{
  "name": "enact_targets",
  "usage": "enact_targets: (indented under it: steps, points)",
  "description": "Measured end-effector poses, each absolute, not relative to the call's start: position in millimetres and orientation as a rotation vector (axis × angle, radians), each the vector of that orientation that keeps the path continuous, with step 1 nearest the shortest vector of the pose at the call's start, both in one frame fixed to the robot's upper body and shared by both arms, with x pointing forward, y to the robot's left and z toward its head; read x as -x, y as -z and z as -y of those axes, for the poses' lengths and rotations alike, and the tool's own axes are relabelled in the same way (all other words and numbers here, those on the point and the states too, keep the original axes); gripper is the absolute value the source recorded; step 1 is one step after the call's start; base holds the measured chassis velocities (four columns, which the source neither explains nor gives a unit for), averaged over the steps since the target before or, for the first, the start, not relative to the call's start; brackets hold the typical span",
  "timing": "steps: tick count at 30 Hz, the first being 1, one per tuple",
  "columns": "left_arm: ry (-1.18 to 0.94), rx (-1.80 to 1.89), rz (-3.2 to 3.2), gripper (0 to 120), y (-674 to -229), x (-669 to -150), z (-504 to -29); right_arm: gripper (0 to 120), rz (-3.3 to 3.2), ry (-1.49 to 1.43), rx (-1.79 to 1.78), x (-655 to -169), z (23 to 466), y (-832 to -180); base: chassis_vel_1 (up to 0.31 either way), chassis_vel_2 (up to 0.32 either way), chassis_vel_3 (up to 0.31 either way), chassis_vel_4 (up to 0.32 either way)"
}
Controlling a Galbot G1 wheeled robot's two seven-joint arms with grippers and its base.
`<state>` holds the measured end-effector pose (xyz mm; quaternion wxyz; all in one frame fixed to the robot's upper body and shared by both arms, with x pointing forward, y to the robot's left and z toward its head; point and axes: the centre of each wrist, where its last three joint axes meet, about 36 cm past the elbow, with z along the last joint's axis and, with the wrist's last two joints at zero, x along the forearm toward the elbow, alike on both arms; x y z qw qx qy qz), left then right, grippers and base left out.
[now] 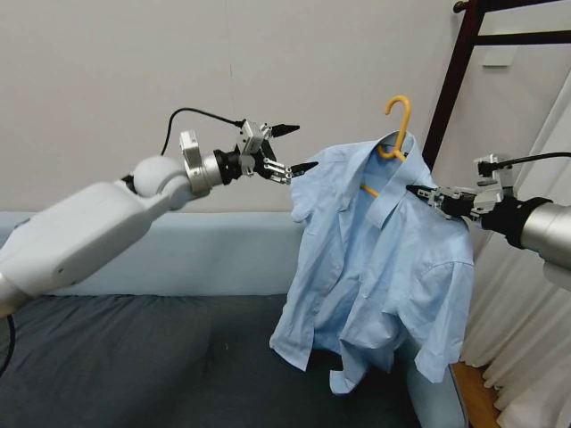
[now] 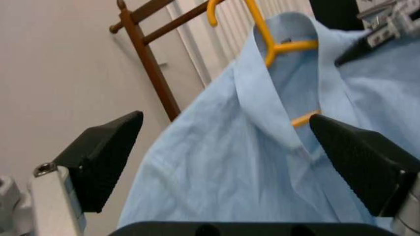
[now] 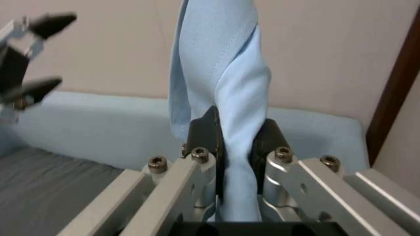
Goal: Pick up the clothes from the sofa and hang them on the clothes hanger.
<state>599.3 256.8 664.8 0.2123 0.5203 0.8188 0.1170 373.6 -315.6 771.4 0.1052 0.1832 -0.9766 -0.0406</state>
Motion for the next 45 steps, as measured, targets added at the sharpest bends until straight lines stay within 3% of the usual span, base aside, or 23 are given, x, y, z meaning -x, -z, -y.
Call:
enact_targets:
  steps: [3,9,19,27,31,45]
  points:
    - [-0.241,-1.401,-2.336,100,-623,-572,-250,8,2.883,0.110,-0.502,-366,316,-788,0.000,0.000,0.000,0.000]
    - [-0.068,-1.347,-2.391,100,-584,-536,-217,8,2.875,0.071,-0.475,-363,317,-792,0.000,0.000,0.000,0.000]
    - [0.190,-1.533,-2.362,100,-545,-492,-167,8,2.863,0.057,-0.463,-364,319,-792,0.000,0.000,0.000,0.000]
    - [0.381,-1.736,-2.255,100,-532,-512,-145,8,2.855,0.040,-0.488,-359,317,-795,0.000,0.000,0.000,0.000]
    - [0.523,-1.846,-2.252,100,-533,-563,-122,8,2.861,0.020,-0.499,-351,314,-802,0.000,0.000,0.000,0.000]
    - [0.608,-1.954,-2.207,97,-523,-580,-95,8,2.855,0.006,-0.544,-343,307,-803,0.000,0.000,0.000,0.000]
